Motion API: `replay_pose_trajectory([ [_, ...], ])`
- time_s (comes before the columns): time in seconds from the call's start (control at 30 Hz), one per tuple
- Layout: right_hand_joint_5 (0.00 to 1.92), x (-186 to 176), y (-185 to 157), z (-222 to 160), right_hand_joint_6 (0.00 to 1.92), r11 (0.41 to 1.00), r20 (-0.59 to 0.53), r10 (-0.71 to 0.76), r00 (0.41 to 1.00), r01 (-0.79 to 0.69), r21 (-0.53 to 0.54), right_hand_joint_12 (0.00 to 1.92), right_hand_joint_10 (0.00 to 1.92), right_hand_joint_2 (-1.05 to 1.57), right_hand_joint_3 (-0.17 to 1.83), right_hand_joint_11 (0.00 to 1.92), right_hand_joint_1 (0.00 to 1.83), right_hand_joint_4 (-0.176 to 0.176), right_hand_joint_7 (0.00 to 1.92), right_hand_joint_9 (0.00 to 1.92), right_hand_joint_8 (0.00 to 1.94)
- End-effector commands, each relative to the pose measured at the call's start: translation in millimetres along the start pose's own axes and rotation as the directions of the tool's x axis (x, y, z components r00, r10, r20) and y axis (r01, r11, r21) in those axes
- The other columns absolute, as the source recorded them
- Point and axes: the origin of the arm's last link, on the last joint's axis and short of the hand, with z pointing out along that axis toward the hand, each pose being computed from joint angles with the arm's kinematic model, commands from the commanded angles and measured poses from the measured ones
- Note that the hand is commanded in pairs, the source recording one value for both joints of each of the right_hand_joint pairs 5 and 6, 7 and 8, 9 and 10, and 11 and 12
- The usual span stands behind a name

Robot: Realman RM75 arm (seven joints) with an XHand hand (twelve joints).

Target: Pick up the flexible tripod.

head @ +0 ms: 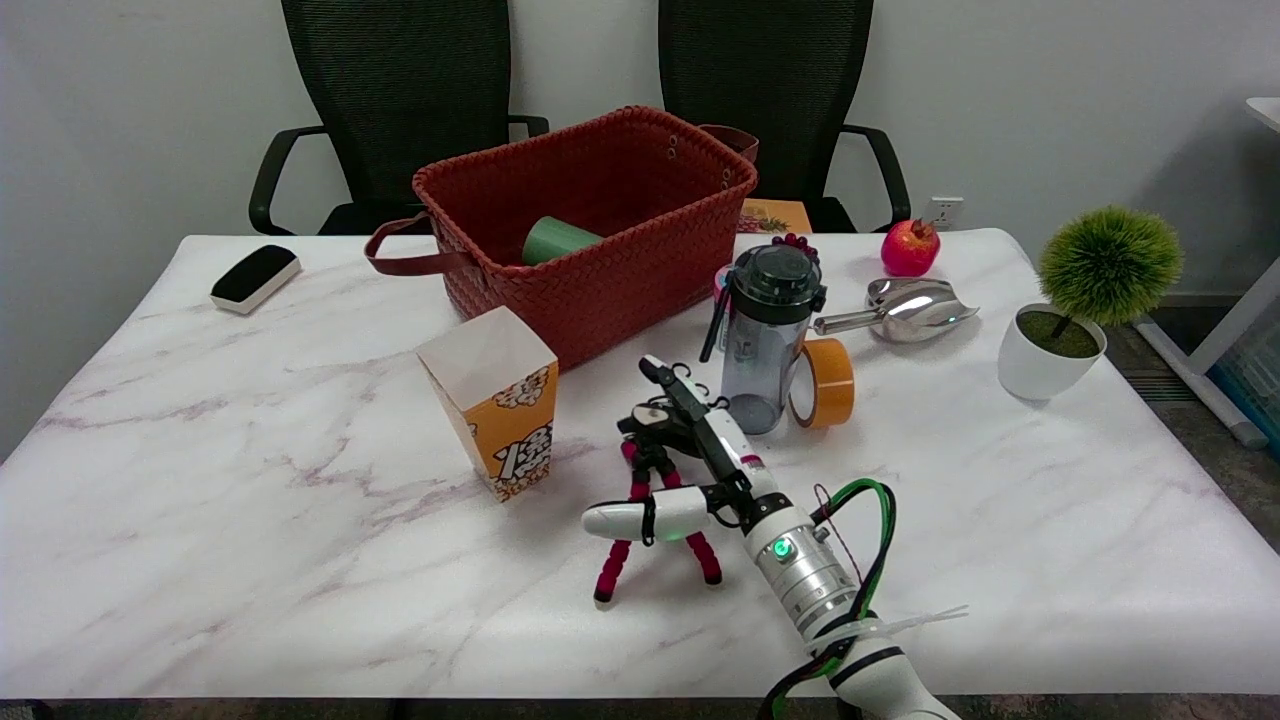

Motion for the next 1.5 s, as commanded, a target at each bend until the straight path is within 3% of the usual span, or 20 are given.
replay_pose_trajectory([
  [0.03,0.20,2,2,1,0.20,1.000,-0.010,0.002,1.000,-0.002,-0.008,1.36,0.17,0.28,0.18,1.36,1.11,0.000,0.83,0.17,0.83],
  [0.4,0.27,4,3,2,0.27,1.000,-0.015,-0.007,1.000,0.007,-0.009,1.61,0.37,0.35,0.22,1.61,1.08,0.000,1.03,0.37,1.03],
  [0.5,0.31,4,3,2,0.31,1.000,-0.015,-0.010,1.000,0.009,-0.008,1.74,0.58,0.37,0.23,1.74,1.08,0.000,1.16,0.58,1.16],
  [0.6,0.46,5,2,3,0.46,1.000,-0.019,-0.012,1.000,0.012,-0.004,1.91,1.00,0.41,0.25,1.91,1.03,0.000,1.35,1.00,1.35],
  [0.7,0.68,6,2,3,0.68,1.000,-0.021,-0.014,1.000,0.014,-0.002,1.92,1.31,0.48,0.23,1.92,1.04,0.000,1.59,1.31,1.59],
  [0.8,0.88,7,1,4,0.88,1.000,-0.025,-0.015,1.000,0.015,0.001,1.92,1.48,0.53,0.23,1.92,1.03,0.000,1.74,1.48,1.74],
  [1.27,1.24,13,0,3,1.24,0.999,-0.071,-0.026,0.997,0.028,0.023,1.92,1.67,0.57,0.28,1.92,1.04,0.000,1.91,1.67,1.91],
  [1.5,1.38,19,-12,5,1.38,0.995,-0.111,-0.042,0.993,0.052,0.085,1.92,1.70,0.58,0.32,1.92,1.03,0.000,1.92,1.70,1.92],
])
